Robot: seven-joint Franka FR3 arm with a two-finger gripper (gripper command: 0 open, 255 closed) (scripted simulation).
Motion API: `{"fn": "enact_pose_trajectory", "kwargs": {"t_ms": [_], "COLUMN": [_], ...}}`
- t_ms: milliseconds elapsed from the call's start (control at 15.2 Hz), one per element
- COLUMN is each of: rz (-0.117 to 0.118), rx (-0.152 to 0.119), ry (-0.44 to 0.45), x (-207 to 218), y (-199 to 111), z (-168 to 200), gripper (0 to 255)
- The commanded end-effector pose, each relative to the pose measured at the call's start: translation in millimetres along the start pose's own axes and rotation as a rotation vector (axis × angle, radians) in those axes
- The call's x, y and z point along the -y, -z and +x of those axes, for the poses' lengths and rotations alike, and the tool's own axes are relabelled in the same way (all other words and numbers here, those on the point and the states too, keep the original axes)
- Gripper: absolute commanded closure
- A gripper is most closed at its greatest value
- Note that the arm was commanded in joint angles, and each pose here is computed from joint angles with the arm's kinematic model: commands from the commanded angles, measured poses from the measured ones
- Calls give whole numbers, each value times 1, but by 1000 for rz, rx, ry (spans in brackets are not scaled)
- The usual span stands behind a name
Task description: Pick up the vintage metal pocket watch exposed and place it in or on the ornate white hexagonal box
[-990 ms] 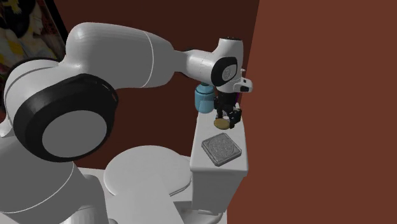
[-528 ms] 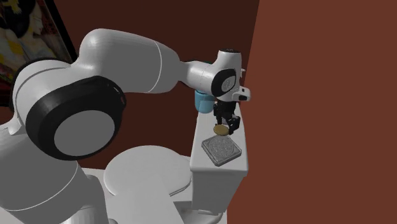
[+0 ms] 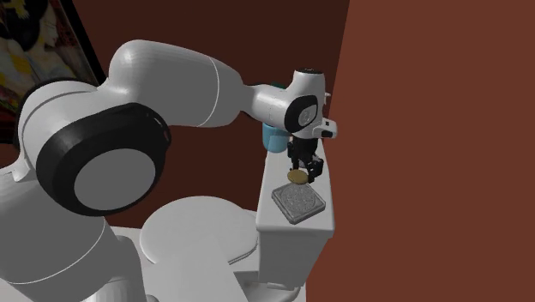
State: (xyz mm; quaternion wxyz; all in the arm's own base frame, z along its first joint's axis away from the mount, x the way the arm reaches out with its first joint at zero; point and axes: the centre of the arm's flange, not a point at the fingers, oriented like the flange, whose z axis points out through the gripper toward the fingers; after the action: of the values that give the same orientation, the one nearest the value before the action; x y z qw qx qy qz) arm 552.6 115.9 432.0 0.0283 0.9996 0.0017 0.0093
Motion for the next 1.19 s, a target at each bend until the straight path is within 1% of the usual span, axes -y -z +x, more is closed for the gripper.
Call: {"fn": "enact_pose_trajectory", "kwargs": {"t_ms": [0, 330, 594, 1122], "rz": [0, 0, 0, 0], "rx": [0, 0, 0, 0], "ry": [0, 0, 0, 0], "x": [0, 0, 0, 0], "y": [0, 0, 50, 50], "z": [0, 0, 0, 0], "gripper": [0, 0, 0, 0]}}
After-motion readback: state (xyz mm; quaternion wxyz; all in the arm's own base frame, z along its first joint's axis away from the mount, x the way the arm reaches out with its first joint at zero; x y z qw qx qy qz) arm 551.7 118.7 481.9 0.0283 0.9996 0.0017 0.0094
